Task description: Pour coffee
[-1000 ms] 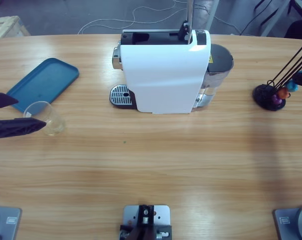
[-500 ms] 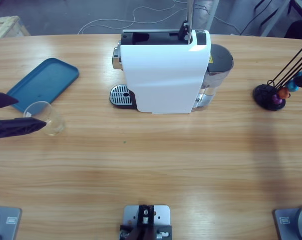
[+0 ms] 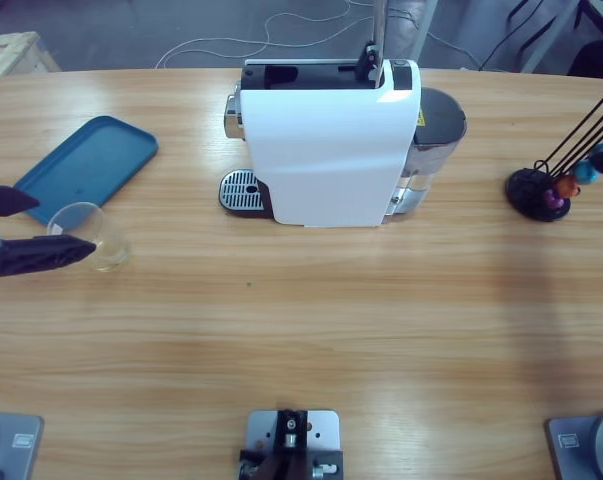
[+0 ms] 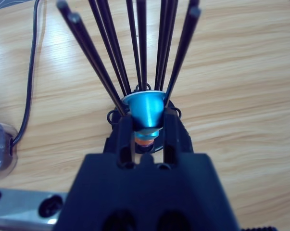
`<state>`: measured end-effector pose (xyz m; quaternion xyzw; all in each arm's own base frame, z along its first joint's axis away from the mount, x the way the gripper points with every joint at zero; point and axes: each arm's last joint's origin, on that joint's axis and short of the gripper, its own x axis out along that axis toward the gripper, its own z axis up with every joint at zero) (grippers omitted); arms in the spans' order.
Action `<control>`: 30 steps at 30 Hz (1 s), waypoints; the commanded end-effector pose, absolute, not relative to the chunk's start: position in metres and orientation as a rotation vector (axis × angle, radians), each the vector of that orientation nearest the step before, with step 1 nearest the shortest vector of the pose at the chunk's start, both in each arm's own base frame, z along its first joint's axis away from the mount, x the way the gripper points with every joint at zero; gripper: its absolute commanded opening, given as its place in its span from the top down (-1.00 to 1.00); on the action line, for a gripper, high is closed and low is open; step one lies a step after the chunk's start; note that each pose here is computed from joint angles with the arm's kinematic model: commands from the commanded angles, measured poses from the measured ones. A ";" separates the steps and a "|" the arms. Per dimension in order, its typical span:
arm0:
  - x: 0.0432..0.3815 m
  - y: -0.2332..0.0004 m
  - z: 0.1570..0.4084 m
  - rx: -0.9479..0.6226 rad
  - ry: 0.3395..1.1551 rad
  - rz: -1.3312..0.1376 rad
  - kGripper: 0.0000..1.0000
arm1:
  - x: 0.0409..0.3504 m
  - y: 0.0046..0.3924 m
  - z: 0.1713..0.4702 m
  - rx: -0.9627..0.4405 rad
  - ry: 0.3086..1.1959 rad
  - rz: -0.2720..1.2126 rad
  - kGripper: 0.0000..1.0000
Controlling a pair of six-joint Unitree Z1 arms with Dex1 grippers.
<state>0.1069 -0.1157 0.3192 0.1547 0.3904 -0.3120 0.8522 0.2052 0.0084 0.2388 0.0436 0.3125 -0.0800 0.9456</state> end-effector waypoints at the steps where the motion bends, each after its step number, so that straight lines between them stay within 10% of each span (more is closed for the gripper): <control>1: 0.104 -0.116 0.303 0.331 0.866 -0.666 -0.98 | 0.200 0.005 0.270 0.089 0.579 -0.175 1.00; 15: 0.103 -0.116 0.299 0.330 0.874 -0.663 -0.98 | 0.168 0.007 0.353 0.095 0.435 -0.133 1.00; 30: 0.096 -0.106 0.306 0.359 0.803 -0.694 -1.00 | 0.173 0.197 0.397 -0.548 0.488 1.120 1.00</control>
